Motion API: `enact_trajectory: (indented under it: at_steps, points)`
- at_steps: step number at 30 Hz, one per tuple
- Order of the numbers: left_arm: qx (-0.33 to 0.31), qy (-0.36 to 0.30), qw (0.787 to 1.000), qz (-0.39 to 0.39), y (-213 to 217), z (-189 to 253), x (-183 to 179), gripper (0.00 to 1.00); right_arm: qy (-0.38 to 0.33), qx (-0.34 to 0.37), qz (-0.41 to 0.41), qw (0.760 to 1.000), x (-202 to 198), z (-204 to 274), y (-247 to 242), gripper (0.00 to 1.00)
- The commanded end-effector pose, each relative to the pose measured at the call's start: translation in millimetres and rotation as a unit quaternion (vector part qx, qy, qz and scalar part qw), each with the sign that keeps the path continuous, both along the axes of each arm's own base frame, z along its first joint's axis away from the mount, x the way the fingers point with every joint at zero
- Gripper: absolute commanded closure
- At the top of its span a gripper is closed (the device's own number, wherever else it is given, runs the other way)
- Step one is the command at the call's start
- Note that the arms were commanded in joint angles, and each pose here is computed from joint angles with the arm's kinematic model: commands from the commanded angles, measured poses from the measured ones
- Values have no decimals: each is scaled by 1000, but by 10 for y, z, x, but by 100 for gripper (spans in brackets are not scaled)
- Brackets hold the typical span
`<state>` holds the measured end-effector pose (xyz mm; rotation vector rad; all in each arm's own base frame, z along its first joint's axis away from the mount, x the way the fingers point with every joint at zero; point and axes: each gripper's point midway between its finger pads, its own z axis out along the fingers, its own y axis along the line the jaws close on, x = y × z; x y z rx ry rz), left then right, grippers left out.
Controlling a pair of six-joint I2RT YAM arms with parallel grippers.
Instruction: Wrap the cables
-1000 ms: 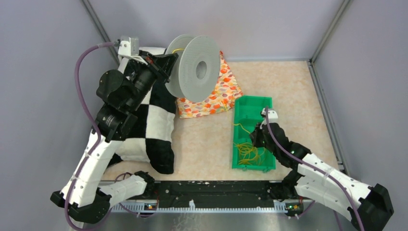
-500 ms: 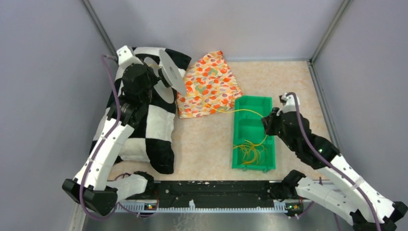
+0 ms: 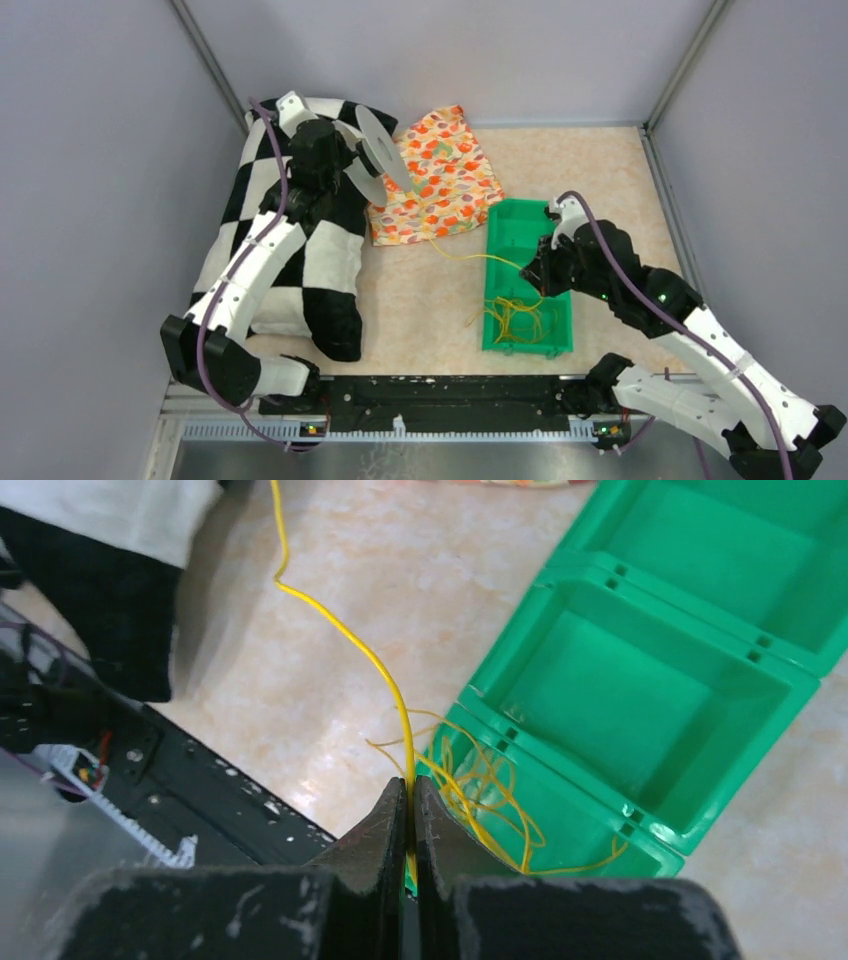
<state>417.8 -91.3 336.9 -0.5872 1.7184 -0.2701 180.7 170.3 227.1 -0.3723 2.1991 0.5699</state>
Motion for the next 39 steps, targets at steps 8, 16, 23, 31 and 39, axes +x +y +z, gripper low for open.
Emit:
enact_trajectory:
  at_steps: [8,16,23,31,39]
  points:
    - [-78,-94,992,-41,-324,412,355,100,-122,-6,-96,988,32,1024,-586,100]
    - [-61,-113,983,-132,-626,525,269,100,-157,-118,-215,957,300,1106,-1078,100]
    - [-32,-127,972,-193,-915,640,89,100,-119,-156,-193,961,448,648,-889,100]
    - [-19,-187,948,-256,-1169,959,-96,100,11,-107,-71,992,158,25,-342,100]
    - [-17,-228,921,-315,-1378,1097,-255,100,121,-145,-61,980,-26,143,-293,100]
